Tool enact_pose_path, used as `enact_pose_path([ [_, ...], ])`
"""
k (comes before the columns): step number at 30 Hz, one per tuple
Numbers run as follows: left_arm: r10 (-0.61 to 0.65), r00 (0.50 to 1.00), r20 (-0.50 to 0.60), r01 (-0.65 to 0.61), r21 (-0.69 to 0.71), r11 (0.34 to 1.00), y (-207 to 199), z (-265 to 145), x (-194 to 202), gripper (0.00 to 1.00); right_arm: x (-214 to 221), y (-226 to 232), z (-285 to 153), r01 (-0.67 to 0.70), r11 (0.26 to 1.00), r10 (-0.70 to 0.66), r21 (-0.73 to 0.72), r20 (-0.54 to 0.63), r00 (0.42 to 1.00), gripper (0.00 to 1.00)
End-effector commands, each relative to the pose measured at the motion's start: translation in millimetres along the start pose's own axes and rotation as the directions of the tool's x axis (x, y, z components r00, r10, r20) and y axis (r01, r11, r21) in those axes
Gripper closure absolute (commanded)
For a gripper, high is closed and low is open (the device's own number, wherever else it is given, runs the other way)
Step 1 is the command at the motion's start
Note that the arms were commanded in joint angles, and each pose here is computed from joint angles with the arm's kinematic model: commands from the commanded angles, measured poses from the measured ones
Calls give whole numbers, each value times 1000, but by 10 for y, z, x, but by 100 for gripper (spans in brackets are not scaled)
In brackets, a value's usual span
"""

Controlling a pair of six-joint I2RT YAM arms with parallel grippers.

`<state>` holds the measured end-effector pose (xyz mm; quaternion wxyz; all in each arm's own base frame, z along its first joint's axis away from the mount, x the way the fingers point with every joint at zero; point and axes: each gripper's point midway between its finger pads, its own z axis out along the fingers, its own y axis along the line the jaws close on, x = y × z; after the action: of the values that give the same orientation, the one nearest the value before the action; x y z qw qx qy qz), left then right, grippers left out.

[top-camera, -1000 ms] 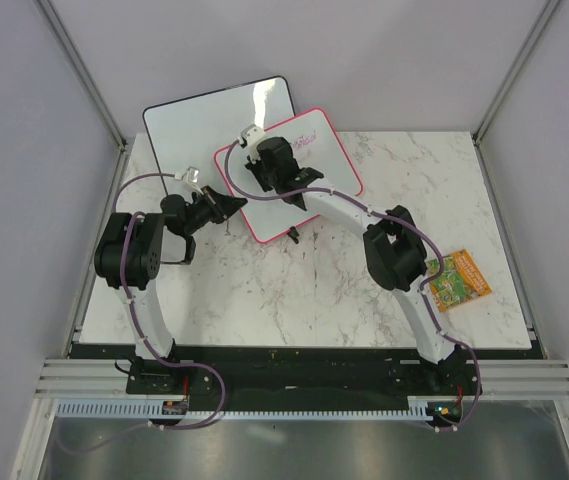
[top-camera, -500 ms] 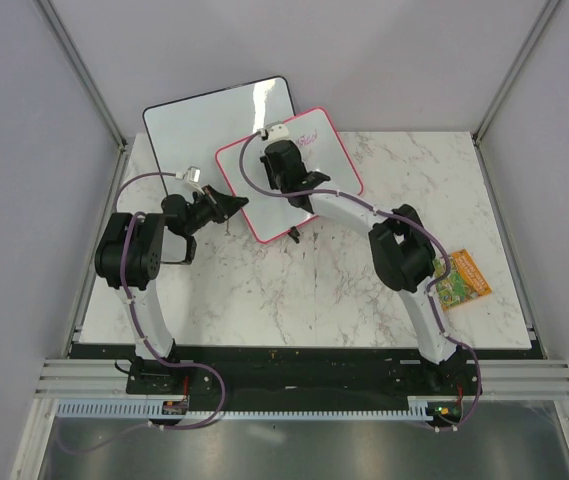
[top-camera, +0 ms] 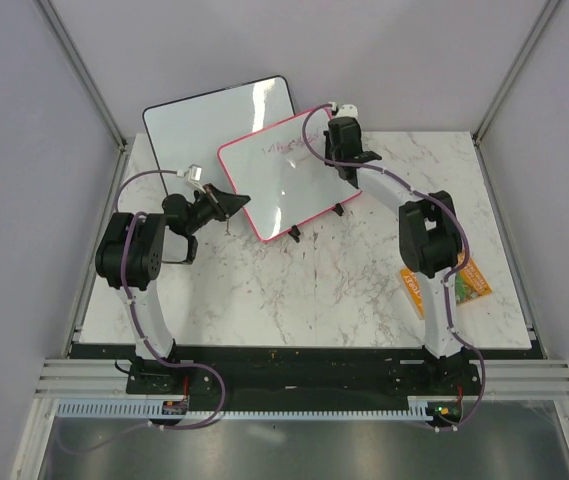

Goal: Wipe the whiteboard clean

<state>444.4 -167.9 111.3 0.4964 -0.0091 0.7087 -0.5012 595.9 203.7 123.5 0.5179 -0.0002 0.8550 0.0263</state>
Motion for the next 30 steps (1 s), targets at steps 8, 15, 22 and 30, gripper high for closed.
enact_pose_path([
  [8,216,976,-29,-212,114,971,-197,68,77,98,1018,721,-96,289,928,-346,-235,-259,902,100],
  [15,223,974,-29,-219,118,969,-212,78,74,98,1330,1457,-477,299,839,-457,-454,-288,842,100],
  [22,226,974,-29,-221,121,968,-225,74,79,98,1727,1794,-715,267,786,-501,-557,-322,804,100],
  [30,227,974,-28,-222,121,967,-227,75,77,98,1000,1963,-482,256,794,-359,-551,-86,929,100],
])
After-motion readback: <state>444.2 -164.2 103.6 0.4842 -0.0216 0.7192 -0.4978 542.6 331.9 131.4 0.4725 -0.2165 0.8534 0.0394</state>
